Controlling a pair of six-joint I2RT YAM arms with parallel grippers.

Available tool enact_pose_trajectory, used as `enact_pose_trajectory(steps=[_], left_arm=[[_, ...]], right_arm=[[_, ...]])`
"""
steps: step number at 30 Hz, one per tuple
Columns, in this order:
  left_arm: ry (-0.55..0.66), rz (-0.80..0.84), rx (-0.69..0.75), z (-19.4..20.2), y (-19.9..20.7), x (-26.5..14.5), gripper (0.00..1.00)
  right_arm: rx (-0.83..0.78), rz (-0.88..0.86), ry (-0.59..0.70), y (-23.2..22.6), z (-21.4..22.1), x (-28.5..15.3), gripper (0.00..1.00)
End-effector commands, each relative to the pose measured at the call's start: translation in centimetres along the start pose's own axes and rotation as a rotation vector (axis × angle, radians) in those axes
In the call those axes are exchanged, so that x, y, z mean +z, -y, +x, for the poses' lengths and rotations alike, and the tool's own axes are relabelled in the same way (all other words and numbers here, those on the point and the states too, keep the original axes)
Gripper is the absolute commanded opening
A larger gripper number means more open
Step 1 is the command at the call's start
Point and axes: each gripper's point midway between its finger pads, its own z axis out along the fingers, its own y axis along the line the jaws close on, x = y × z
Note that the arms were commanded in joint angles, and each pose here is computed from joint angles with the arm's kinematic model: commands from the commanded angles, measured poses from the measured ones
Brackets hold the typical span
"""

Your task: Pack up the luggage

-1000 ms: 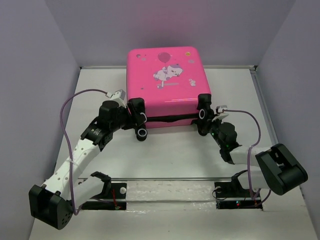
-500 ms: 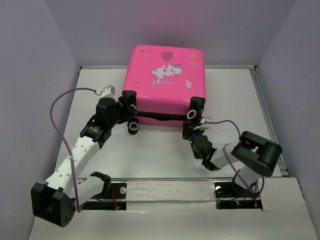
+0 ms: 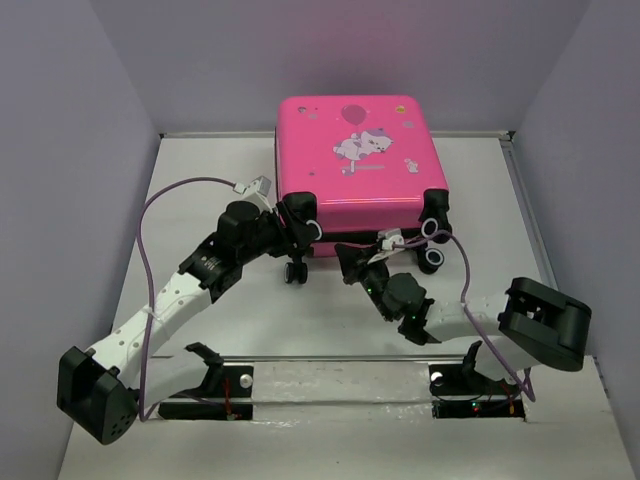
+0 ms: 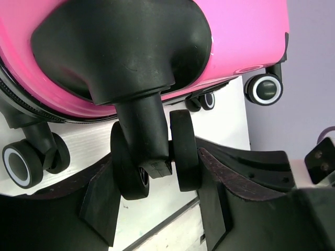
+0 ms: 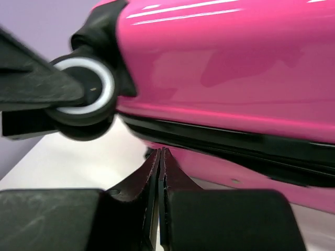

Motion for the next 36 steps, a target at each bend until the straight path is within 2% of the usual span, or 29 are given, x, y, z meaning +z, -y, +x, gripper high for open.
enact_pose_trajectory(steps=[1, 4, 5, 7, 11, 15, 17, 18, 21, 23, 24, 25, 26, 30, 35, 36], left_arm=[[0.181, 0.424, 0.139, -5.1, 11.0, -3.8, 0.06], [0.228, 0.344, 0.183, -6.4, 10.3, -4.1, 0.06], [0.241, 0.310, 0.190, -6.9, 9.9, -4.3, 0.06], [0.267, 0.293, 0.207, -7.4, 9.5, -4.8, 0.06], [0.319, 0.233, 0.222, -8.5, 8.0, -5.5, 0.06], [0.399, 0.107, 0.220, -11.1, 4.3, -6.5, 0.06], [0.416, 0.080, 0.205, -11.6, 3.1, -6.9, 0.06], [0.420, 0.078, 0.196, -11.8, 2.3, -6.9, 0.06], [0.416, 0.080, 0.179, -12.0, 1.4, -6.5, 0.06], [0.410, 0.077, 0.172, -12.1, 1.0, -6.2, 0.06], [0.413, 0.078, 0.171, -12.2, 0.8, -6.1, 0.06], [0.419, 0.071, 0.166, -12.4, 0.4, -6.0, 0.06], [0.423, 0.084, 0.167, -12.5, 0.5, -6.0, 0.06], [0.377, 0.145, 0.162, -11.1, 0.8, -5.6, 0.06], [0.347, 0.180, 0.169, -10.0, 1.0, -5.7, 0.06], [0.343, 0.183, 0.169, -9.8, 1.0, -5.7, 0.06]], right_arm=[[-0.012, -0.204, -0.117, -5.3, 4.1, 0.5, 0.07], [-0.055, -0.090, -0.163, -2.8, 5.9, 0.4, 0.07], [-0.056, -0.031, -0.128, -1.7, 4.5, 0.2, 0.07], [-0.089, 0.056, -0.158, 1.1, 5.0, -1.4, 0.07], [-0.067, 0.220, -0.157, 6.4, 4.2, -4.2, 0.07], [0.017, 0.320, -0.150, 11.6, 3.6, -5.7, 0.08], [0.034, 0.329, -0.126, 12.3, 2.9, -6.5, 0.11], [0.047, 0.366, -0.106, 13.1, 2.6, -6.8, 0.18], [0.093, 0.421, -0.055, 14.8, 1.7, -7.5, 0.28], [0.116, 0.451, -0.022, 16.3, 0.7, -7.6, 0.31], [0.134, 0.426, -0.014, 16.2, 0.3, -7.6, 0.36], [0.137, 0.406, -0.014, 16.1, 0.0, -7.3, 0.37], [0.097, 0.389, -0.007, 16.5, -0.8, -7.0, 0.40], [0.034, 0.185, -0.053, 12.7, -1.0, -5.2, 0.44], [0.011, 0.044, -0.067, 10.4, -0.4, -4.1, 0.48], [0.009, 0.021, -0.068, 10.0, -0.3, -4.0, 0.52]])
